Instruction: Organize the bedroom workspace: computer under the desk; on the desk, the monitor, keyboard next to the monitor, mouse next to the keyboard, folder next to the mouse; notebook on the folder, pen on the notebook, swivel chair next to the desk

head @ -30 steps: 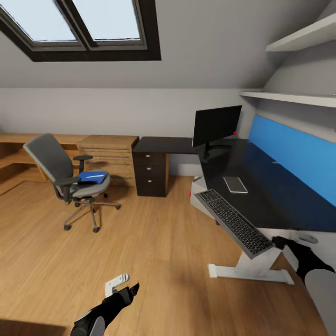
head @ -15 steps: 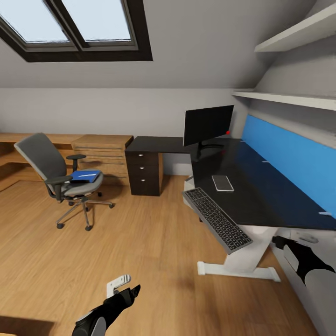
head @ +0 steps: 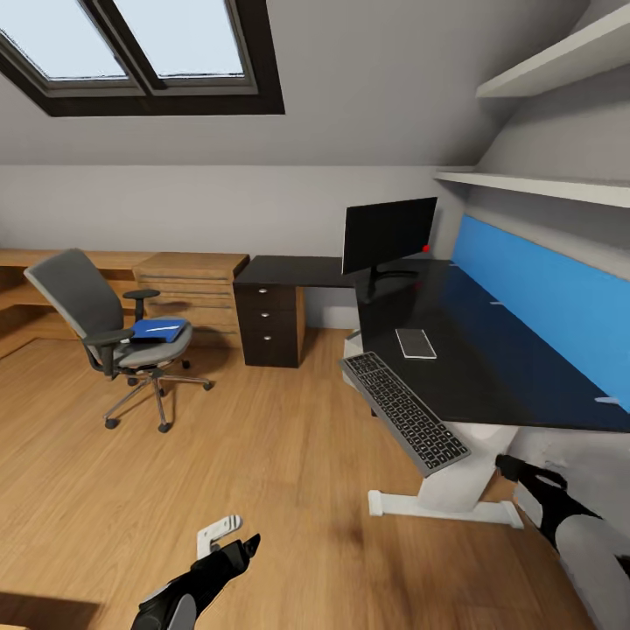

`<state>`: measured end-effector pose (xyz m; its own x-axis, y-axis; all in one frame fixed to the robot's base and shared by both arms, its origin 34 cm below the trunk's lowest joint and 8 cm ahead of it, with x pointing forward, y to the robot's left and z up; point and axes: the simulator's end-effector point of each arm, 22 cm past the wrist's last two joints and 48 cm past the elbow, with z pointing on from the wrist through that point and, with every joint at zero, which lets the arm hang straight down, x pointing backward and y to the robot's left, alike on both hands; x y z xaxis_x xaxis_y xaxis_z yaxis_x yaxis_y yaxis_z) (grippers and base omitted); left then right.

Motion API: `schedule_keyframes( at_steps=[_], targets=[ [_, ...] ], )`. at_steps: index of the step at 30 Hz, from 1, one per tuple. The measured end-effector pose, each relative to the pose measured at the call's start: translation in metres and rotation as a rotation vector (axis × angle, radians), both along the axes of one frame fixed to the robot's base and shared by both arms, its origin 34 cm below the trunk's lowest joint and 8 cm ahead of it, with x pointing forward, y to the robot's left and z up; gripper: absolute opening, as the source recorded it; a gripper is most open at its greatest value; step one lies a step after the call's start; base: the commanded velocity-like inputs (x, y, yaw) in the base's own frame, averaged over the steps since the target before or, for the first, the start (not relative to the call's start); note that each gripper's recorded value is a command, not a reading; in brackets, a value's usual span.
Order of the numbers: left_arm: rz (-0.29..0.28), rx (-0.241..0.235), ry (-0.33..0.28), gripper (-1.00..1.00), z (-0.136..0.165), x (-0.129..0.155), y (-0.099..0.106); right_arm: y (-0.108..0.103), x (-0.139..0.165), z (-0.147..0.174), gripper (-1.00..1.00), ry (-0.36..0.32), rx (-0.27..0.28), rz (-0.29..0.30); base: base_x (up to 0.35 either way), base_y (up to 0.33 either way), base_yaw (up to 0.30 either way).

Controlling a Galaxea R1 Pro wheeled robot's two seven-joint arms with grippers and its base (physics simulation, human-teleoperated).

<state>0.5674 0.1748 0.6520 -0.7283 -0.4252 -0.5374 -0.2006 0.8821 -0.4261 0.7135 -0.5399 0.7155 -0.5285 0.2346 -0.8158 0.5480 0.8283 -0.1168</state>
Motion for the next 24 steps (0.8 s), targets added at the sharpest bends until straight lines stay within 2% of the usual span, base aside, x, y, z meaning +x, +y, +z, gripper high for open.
schedule_keyframes(
  at_steps=[4,8,12,16,21,22,24],
  targets=[
    [0.033,0.001,-0.032,1.00,0.013,0.010,0.013,0.038,-0.002,-0.020,1.00,0.008,-0.025,0.082,0.000,0.000,0.000],
    [0.046,-0.001,-0.037,1.00,0.015,0.012,0.017,0.052,-0.014,-0.038,1.00,0.036,-0.019,0.103,0.000,0.000,0.000],
    [0.049,-0.005,-0.029,1.00,0.012,0.010,0.017,0.061,-0.048,-0.069,1.00,0.078,-0.015,0.116,0.000,0.000,0.000],
    [0.046,-0.006,0.003,1.00,-0.001,0.001,0.015,0.073,-0.081,-0.093,1.00,0.085,-0.021,0.131,0.000,0.000,0.000],
    [0.028,0.003,0.106,1.00,-0.039,-0.030,0.012,0.084,-0.129,-0.124,1.00,0.119,-0.019,0.143,0.000,0.000,0.000],
    [0.016,0.016,0.142,1.00,-0.052,-0.043,0.013,0.085,-0.144,-0.132,1.00,0.135,-0.015,0.144,0.000,0.000,0.000],
    [0.000,0.035,0.177,1.00,-0.064,-0.055,0.014,0.087,-0.156,-0.139,1.00,0.149,-0.012,0.151,0.000,0.000,0.000]
  ],
)
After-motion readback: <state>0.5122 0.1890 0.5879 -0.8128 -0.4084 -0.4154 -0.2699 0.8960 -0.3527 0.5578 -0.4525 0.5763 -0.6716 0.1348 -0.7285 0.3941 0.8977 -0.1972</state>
